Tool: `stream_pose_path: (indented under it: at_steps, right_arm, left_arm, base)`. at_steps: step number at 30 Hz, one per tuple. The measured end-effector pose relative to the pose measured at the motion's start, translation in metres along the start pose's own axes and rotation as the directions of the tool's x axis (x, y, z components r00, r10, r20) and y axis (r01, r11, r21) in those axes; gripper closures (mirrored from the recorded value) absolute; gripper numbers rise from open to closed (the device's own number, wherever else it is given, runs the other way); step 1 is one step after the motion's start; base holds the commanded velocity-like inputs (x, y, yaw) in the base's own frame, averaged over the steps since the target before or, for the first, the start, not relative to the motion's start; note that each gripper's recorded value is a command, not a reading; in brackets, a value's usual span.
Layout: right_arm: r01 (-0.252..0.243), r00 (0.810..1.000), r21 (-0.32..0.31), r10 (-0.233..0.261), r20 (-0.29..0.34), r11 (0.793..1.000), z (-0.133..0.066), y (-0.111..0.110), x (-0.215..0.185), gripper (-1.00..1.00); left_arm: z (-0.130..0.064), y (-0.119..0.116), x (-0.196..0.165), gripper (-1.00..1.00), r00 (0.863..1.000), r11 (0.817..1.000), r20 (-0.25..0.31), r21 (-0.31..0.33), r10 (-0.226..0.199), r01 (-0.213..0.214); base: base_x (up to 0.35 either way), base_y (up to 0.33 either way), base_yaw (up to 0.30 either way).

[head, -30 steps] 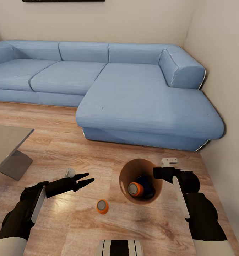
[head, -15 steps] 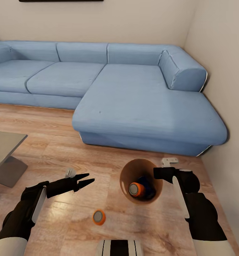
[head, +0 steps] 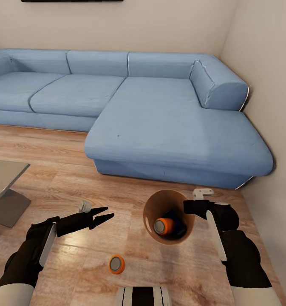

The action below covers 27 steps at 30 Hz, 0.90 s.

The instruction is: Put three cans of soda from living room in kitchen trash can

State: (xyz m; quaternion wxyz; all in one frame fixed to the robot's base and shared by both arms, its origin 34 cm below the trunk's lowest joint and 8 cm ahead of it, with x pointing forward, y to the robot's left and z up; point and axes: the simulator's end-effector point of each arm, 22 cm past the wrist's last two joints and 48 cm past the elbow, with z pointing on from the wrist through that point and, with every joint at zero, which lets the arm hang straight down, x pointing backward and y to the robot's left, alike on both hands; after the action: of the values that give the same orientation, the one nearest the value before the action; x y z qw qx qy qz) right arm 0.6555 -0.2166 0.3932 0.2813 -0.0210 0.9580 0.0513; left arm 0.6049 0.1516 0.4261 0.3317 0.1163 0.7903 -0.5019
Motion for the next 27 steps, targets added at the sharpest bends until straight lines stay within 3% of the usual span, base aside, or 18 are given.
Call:
stream_pose_path:
  at_steps: [17, 27]
  right_arm:
    - [0.002, 1.000, 0.002, -0.002, 0.000, 1.000, 0.0001, 0.0001, 0.0001, 1.00]
    - [0.004, 1.000, 0.005, -0.004, -0.013, 1.000, 0.0050, -0.0013, 0.0051, 1.00]
  left_arm:
    - [0.0000, -0.0007, -0.0006, -1.00, 1.000, 1.000, 0.002, 0.002, 0.001, -0.001]
    - [0.0012, 0.0067, 0.0053, -1.00, 1.000, 1.000, -0.008, -0.014, -0.011, 0.011]
  base:
    - [0.000, 0.000, -0.003]
    - [0.000, 0.000, -0.100]
